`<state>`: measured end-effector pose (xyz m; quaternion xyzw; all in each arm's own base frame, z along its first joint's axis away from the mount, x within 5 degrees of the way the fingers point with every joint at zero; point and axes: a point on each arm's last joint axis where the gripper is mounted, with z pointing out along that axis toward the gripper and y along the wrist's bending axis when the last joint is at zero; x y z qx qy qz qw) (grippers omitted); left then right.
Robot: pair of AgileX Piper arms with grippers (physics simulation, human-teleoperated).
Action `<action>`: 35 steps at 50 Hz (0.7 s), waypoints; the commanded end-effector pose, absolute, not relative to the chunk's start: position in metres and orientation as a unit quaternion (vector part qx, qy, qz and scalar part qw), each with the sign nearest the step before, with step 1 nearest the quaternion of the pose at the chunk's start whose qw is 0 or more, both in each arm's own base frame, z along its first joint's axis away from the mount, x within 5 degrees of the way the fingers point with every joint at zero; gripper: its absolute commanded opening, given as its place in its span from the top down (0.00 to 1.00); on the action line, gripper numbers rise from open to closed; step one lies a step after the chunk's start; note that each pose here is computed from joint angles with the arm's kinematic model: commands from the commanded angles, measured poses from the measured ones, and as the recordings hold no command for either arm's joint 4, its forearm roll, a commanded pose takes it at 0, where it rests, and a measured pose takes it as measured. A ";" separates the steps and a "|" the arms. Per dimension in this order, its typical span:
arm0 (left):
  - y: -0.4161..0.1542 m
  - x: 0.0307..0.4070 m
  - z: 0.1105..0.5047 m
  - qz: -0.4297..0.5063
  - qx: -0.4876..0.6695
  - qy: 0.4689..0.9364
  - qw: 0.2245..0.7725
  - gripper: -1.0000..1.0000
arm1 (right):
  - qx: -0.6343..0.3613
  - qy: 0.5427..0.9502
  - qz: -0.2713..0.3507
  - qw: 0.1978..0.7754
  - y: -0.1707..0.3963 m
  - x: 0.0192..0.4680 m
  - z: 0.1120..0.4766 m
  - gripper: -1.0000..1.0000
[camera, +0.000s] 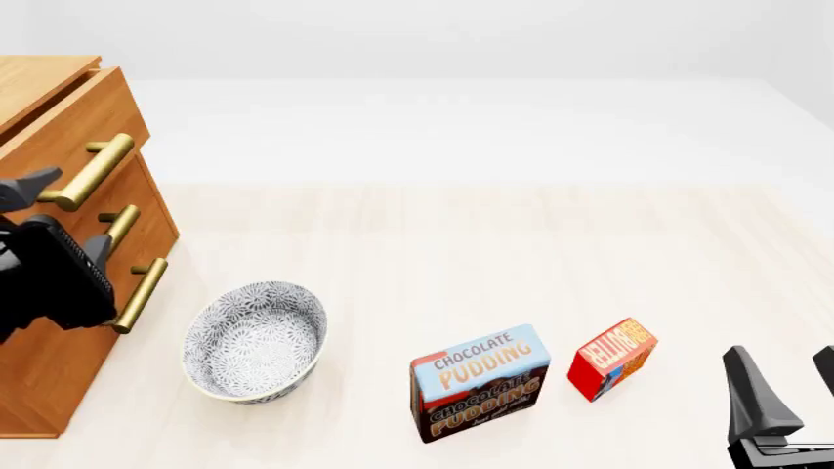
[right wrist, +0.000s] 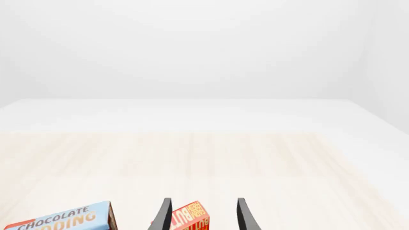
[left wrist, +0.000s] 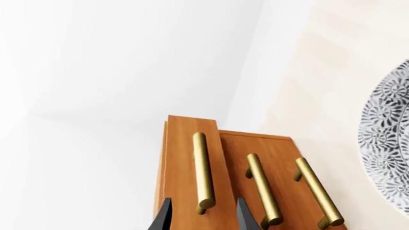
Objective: Put the butter at the back in the top drawer of the cabinet and close it.
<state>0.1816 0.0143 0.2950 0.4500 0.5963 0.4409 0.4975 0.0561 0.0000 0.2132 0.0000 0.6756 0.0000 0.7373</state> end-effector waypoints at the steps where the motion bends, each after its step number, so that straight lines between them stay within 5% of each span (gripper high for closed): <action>1: 0.018 0.187 0.289 0.443 0.446 0.602 0.493 0.00 | 0.000 0.676 0.000 0.737 0.000 0.056 0.213 0.00; 35: 0.028 0.196 0.294 0.450 0.424 0.617 0.487 0.00 | 0.000 0.676 0.000 0.737 0.000 0.056 0.213 0.00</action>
